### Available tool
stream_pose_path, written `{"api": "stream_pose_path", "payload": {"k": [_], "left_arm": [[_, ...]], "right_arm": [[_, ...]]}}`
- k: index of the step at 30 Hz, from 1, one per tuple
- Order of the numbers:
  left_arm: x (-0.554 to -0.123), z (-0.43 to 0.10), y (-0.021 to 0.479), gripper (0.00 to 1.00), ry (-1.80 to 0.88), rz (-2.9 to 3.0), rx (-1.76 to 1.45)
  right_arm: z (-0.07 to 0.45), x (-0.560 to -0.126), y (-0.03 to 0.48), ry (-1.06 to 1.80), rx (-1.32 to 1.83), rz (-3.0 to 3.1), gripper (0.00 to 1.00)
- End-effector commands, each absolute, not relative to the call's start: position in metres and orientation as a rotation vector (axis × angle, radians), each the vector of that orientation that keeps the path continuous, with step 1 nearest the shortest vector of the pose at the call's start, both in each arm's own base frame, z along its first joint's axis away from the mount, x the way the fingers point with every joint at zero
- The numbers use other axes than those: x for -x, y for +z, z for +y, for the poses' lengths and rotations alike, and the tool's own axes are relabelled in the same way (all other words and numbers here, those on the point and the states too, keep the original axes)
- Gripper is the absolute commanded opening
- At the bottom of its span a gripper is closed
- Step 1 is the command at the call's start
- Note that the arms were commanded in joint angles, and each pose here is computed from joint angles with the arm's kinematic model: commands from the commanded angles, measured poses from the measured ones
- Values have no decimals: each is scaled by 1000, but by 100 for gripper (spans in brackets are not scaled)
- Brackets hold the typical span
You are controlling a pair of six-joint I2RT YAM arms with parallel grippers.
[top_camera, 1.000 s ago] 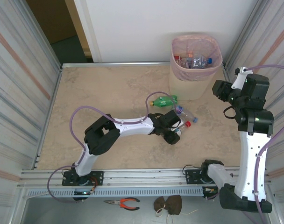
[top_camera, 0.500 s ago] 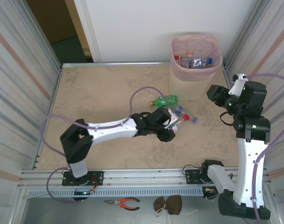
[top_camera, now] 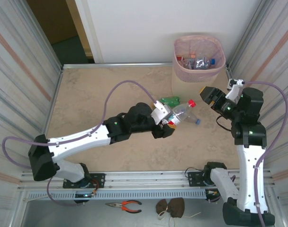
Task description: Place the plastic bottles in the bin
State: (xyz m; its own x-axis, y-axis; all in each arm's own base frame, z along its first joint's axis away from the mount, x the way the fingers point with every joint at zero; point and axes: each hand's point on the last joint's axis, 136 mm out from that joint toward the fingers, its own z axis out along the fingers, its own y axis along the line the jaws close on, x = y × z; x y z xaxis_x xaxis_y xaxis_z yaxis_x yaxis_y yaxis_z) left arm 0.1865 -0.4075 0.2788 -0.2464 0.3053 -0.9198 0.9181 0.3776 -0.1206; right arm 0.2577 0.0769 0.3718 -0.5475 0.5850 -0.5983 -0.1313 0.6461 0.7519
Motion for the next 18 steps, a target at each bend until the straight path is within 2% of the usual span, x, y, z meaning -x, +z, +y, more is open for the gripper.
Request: {"api": "stream_pose_path", "payload": {"k": [1, 5, 18], "left_arm": [[-181, -405, 308, 60, -927, 1659, -1071], [-182, -402, 317, 60, -934, 1640, -1049], [-191, -398, 319, 58, -905, 1657, -996]], "right_arm": [[100, -256, 379, 1106, -300, 1932, 63], [120, -253, 376, 1160, -255, 1947, 62], [143, -249, 369, 1181, -235, 1965, 41]]}}
